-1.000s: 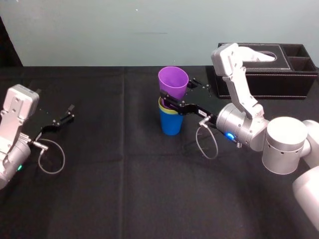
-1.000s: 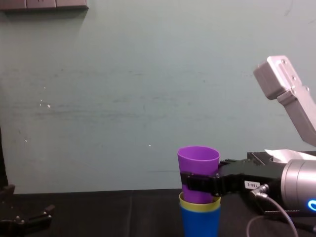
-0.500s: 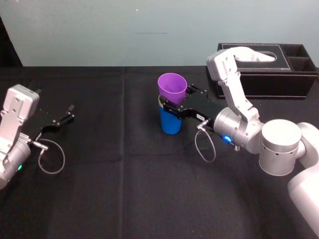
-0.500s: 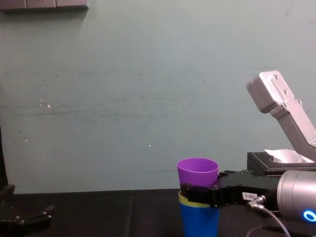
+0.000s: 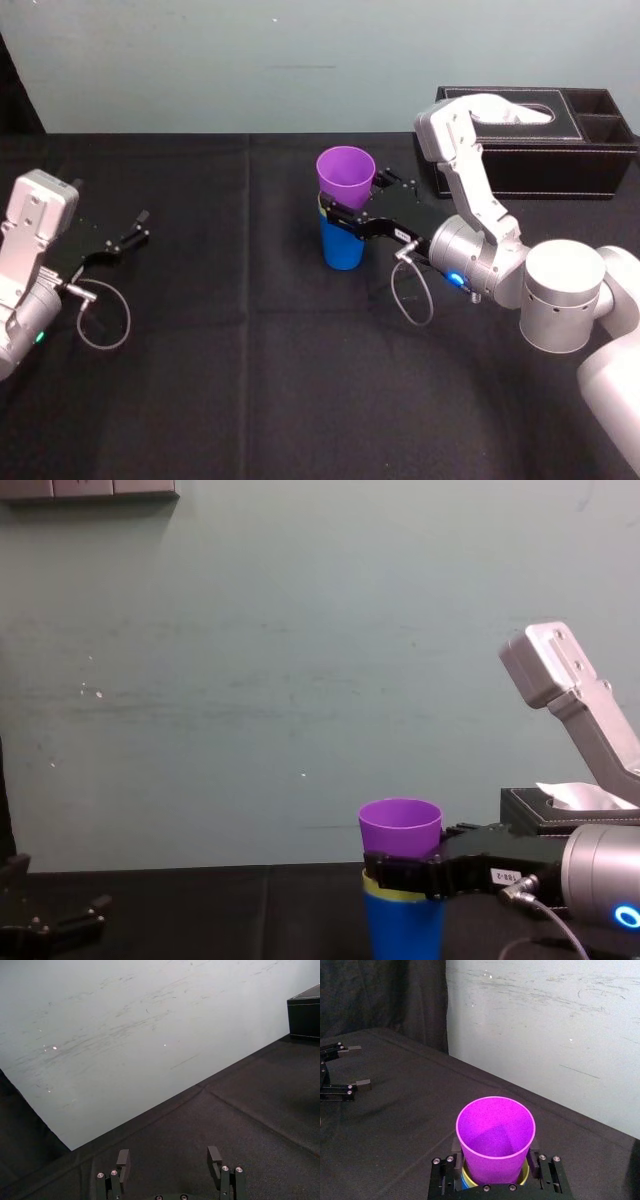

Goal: Stack the three plastic cups sequentially using one hand.

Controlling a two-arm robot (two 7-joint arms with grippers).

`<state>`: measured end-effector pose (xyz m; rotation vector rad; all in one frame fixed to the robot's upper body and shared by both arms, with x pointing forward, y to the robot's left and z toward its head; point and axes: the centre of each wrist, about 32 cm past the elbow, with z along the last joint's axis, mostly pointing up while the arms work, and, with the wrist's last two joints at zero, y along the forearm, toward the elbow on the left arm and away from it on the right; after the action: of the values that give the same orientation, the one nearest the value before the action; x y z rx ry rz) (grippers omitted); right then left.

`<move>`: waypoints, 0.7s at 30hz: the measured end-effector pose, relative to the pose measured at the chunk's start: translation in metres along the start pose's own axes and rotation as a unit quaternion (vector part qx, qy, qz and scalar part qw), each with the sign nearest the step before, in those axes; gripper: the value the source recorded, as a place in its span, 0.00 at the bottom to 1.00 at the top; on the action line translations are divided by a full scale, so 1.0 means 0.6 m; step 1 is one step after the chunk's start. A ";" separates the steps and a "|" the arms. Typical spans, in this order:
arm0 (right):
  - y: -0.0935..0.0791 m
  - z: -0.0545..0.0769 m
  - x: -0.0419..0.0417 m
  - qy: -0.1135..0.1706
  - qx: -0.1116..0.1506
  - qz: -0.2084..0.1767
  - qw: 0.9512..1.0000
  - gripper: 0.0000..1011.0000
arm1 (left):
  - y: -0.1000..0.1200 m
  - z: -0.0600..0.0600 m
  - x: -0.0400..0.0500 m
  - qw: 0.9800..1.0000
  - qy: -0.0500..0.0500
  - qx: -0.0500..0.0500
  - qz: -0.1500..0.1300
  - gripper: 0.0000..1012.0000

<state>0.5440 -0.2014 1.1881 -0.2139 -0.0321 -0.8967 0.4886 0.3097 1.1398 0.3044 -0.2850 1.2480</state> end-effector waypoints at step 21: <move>-0.009 0.001 -0.001 -0.003 0.014 0.001 1.000 0.99 | 0.000 0.000 0.000 1.000 0.000 0.000 0.000 1.00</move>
<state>0.5393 -0.2042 1.1895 -0.1906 -0.0492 -0.8939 0.4886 0.3097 1.1398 0.3044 -0.2850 1.2479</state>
